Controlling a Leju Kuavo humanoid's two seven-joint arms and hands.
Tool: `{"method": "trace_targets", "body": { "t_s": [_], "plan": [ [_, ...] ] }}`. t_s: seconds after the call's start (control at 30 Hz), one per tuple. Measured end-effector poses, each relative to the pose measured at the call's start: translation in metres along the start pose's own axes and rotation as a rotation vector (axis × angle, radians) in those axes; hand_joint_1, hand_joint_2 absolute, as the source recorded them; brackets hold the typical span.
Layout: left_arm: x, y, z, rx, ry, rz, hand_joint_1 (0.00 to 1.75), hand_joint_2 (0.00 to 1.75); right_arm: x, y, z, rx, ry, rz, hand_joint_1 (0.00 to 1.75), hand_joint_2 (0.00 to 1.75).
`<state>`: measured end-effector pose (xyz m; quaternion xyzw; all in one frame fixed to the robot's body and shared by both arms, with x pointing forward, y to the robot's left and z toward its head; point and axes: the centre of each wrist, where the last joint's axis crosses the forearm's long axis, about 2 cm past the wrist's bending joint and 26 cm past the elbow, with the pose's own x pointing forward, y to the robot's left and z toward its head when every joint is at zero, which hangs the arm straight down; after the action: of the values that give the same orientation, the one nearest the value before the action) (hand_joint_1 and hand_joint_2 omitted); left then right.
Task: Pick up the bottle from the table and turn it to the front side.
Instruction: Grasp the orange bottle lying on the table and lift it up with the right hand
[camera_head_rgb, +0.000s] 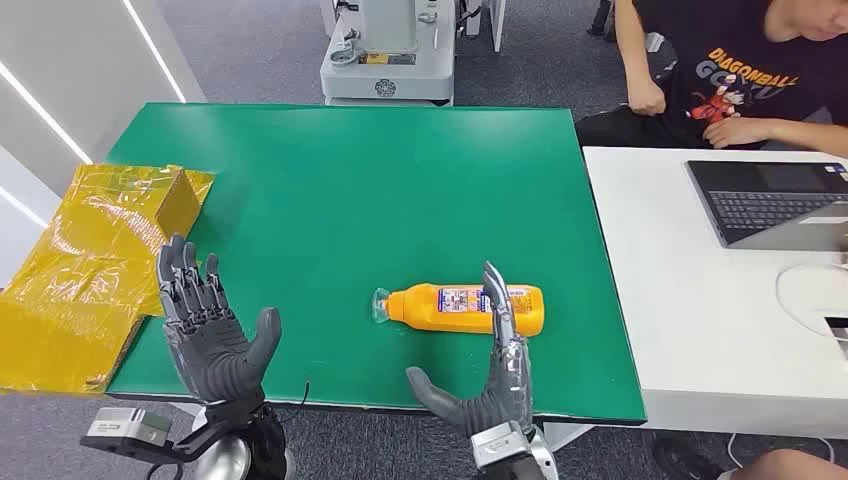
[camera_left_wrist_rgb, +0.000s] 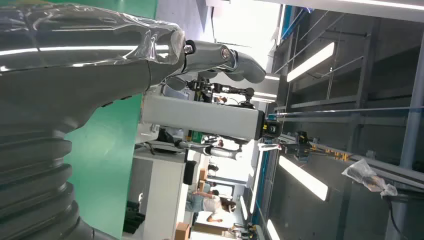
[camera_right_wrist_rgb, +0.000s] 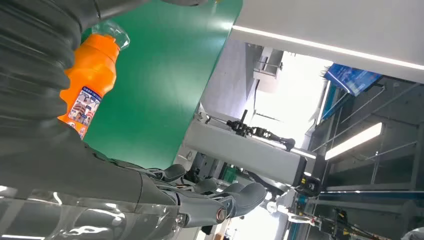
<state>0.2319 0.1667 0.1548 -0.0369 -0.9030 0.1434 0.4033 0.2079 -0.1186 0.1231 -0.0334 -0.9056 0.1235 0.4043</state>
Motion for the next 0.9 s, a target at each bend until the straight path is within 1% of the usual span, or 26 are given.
{"method": "trace_targets", "body": {
  "t_s": [0.07, 0.17, 0.27, 0.43, 0.53, 0.67, 0.77, 0.83, 0.9],
  "plan": [
    [0.0, 0.0, 0.0, -0.001, 0.0, 0.0, 0.0, 1.75, 0.001, -0.001, 0.0, 0.008, 0.002, 0.026, 0.0, 1.75],
    [0.0, 0.0, 0.0, -0.002, -0.001, -0.001, 0.0, 1.75, 0.002, -0.004, -0.002, 0.038, 0.002, 0.11, 0.0, 1.75],
    [0.0, -0.001, 0.0, -0.005, -0.001, 0.001, 0.0, 1.75, 0.0, -0.012, -0.009, 0.088, -0.008, 0.204, 0.0, 1.75],
    [0.0, -0.001, 0.0, -0.016, 0.0, 0.013, 0.0, 1.75, -0.012, -0.03, -0.031, 0.218, -0.026, 0.331, 0.0, 1.75],
    [0.0, -0.002, 0.0, -0.027, 0.0, 0.024, 0.0, 1.75, -0.023, -0.043, -0.048, 0.35, -0.026, 0.444, 0.0, 1.75],
    [0.0, -0.003, 0.0, -0.042, 0.002, 0.048, 0.0, 1.75, -0.054, -0.07, -0.084, 0.601, -0.008, 0.591, 0.0, 1.75],
    [-0.001, -0.005, -0.003, -0.045, 0.001, 0.068, 0.0, 1.75, -0.077, -0.097, -0.126, 0.761, -0.006, 0.657, 0.0, 1.75],
    [-0.002, -0.007, -0.007, -0.047, -0.006, 0.079, 0.0, 1.75, -0.088, -0.117, -0.154, 0.846, 0.01, 0.706, 0.0, 1.75],
    [-0.002, -0.008, -0.009, -0.048, -0.009, 0.085, 0.0, 1.75, -0.095, -0.134, -0.172, 0.891, 0.033, 0.75, 0.0, 1.75]
  ]
}}
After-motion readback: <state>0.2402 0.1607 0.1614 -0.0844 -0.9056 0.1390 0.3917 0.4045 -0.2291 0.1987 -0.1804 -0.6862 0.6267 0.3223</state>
